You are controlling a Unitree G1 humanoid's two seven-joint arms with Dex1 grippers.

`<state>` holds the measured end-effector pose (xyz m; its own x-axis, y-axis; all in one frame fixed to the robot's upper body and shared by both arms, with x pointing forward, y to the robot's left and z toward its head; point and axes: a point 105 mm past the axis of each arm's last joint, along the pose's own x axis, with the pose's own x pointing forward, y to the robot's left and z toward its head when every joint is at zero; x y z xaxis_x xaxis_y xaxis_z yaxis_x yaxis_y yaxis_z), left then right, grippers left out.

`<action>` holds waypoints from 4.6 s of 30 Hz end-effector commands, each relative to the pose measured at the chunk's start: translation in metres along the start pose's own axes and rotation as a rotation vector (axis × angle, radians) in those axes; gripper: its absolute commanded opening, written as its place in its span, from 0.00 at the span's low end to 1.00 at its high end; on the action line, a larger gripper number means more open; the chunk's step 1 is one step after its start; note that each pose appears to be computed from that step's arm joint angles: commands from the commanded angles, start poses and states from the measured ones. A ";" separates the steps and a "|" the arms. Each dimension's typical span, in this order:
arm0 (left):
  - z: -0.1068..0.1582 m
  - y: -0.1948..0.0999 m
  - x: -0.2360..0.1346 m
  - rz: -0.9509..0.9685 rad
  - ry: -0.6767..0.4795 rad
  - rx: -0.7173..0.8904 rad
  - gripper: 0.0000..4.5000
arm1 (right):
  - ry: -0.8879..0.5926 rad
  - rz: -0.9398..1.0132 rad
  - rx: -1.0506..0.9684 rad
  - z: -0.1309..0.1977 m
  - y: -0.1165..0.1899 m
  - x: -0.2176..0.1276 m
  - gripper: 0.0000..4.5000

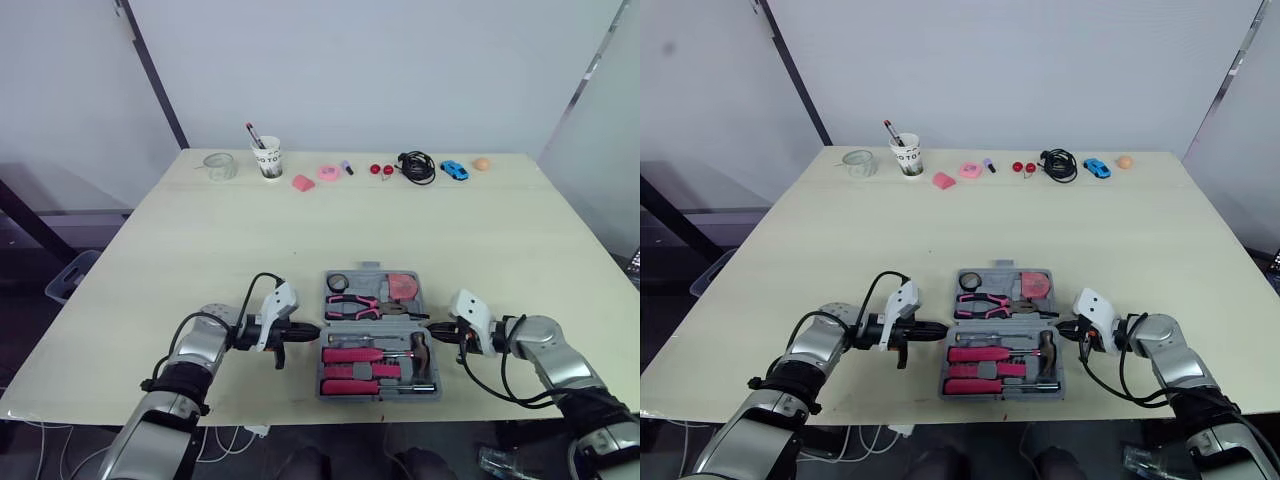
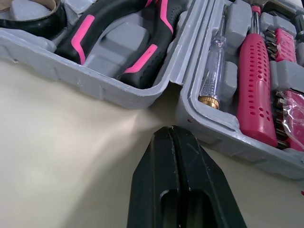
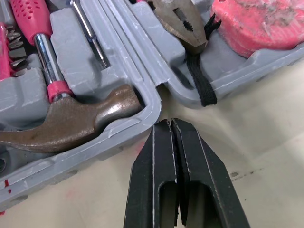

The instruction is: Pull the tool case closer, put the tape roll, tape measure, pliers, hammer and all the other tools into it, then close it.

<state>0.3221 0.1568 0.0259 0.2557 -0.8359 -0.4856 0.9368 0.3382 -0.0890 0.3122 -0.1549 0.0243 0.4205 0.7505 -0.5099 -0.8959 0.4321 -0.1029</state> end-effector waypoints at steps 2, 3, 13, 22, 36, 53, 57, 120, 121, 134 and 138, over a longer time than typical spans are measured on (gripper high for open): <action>0.001 0.003 0.004 0.014 0.008 0.018 0.00 | -0.037 0.009 -0.042 0.012 0.002 0.003 0.01; 0.000 0.004 0.004 0.016 0.008 0.018 0.00 | -0.039 0.010 -0.043 0.013 0.002 0.004 0.01; 0.000 0.004 0.010 0.017 0.005 0.016 0.00 | -0.046 0.017 -0.052 0.015 0.002 0.008 0.01; 0.001 0.002 0.017 -0.002 0.009 0.016 0.00 | -0.059 0.016 -0.061 0.020 0.000 0.012 0.01; 0.000 -0.002 0.022 -0.026 0.019 0.014 0.00 | -0.067 0.019 -0.083 0.023 -0.005 0.018 0.01; -0.010 -0.034 0.015 -0.139 0.074 -0.001 0.00 | -0.026 0.147 -0.034 0.012 0.024 0.008 0.01; -0.011 -0.037 0.016 -0.146 0.078 -0.010 0.00 | -0.022 0.135 -0.036 0.012 0.023 0.007 0.01; 0.013 -0.088 0.001 -0.145 -0.092 0.054 0.00 | -0.102 -0.058 0.545 0.050 -0.078 0.020 0.98; 0.010 -0.088 0.004 -0.147 -0.079 0.046 0.00 | -0.101 -0.042 0.559 0.052 -0.076 0.023 0.98; -0.020 -0.085 0.016 -0.149 0.048 0.034 0.00 | -0.213 0.164 0.750 0.071 -0.046 0.054 0.98; -0.024 -0.086 0.014 -0.150 0.058 0.029 0.00 | -0.317 0.216 0.777 0.083 -0.044 0.054 0.98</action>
<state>0.2471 0.1184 0.0225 0.1116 -0.8766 -0.4680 0.9797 0.1760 -0.0960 0.3823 -0.1027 0.0521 0.3900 0.8717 -0.2966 -0.6165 0.4864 0.6192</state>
